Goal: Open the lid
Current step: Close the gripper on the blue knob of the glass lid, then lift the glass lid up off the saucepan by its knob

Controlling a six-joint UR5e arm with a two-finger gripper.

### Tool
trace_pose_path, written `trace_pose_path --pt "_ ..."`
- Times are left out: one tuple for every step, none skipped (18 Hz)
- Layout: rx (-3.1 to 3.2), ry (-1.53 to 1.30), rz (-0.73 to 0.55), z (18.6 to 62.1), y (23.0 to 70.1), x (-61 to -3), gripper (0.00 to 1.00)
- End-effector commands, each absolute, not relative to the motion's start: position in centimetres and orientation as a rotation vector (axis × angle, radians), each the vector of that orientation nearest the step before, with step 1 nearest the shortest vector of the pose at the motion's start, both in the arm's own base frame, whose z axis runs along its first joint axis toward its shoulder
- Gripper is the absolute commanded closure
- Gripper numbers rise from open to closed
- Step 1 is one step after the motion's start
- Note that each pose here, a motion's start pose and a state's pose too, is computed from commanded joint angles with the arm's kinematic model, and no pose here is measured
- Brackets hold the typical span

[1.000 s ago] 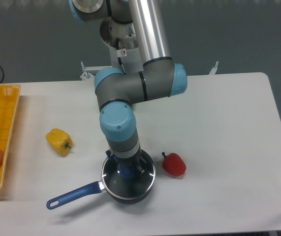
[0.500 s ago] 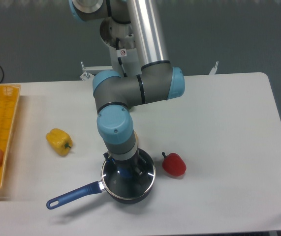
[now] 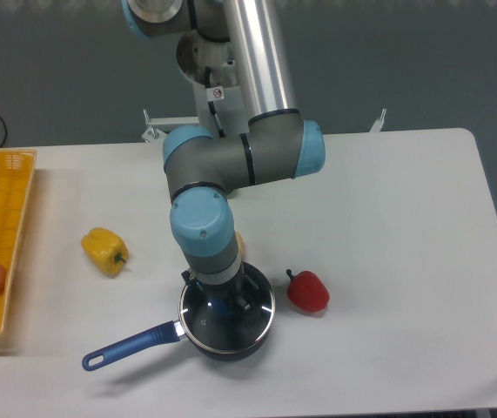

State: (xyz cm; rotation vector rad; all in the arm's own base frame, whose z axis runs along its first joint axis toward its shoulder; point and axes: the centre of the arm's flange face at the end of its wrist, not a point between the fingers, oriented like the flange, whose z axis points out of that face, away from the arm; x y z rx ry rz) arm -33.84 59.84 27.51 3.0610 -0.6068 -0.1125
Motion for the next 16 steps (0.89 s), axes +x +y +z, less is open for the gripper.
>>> trace_pose_path --pt "3.06 -0.607 -0.111 27.44 59.81 -33.82 0.08" --pt "3.06 -0.609 -0.111 27.44 59.81 -33.82 0.13" --pt "3.06 -0.607 -0.111 27.44 59.75 -33.91 0.16" --pt "3.06 -0.609 -0.111 27.44 59.81 -33.82 0.19" --pt "3.059 -0.607 -0.109 27.37 59.78 -33.79 0.2" --pt "3.06 -0.604 -0.109 27.37 59.78 -33.79 0.23" --pt "3.059 -0.604 -0.11 27.37 59.77 -33.8 0.25" --pt "3.058 -0.606 -0.11 27.37 59.82 -33.71 0.26" --pt "3.058 -0.611 -0.112 27.47 59.91 -33.52 0.27" --pt "3.058 -0.611 -0.112 27.47 59.91 -33.52 0.27" --pt "3.057 -0.611 -0.11 27.37 59.92 -33.53 0.29" --pt "3.057 -0.613 -0.114 27.47 59.95 -33.44 0.3" --pt "3.057 -0.613 -0.114 27.47 59.95 -33.43 0.31" --pt "3.058 -0.611 -0.115 27.58 59.89 -33.51 0.32" --pt "3.058 -0.611 -0.116 27.58 59.89 -33.52 0.33" --pt "3.058 -0.613 -0.117 27.68 59.87 -33.5 0.33"
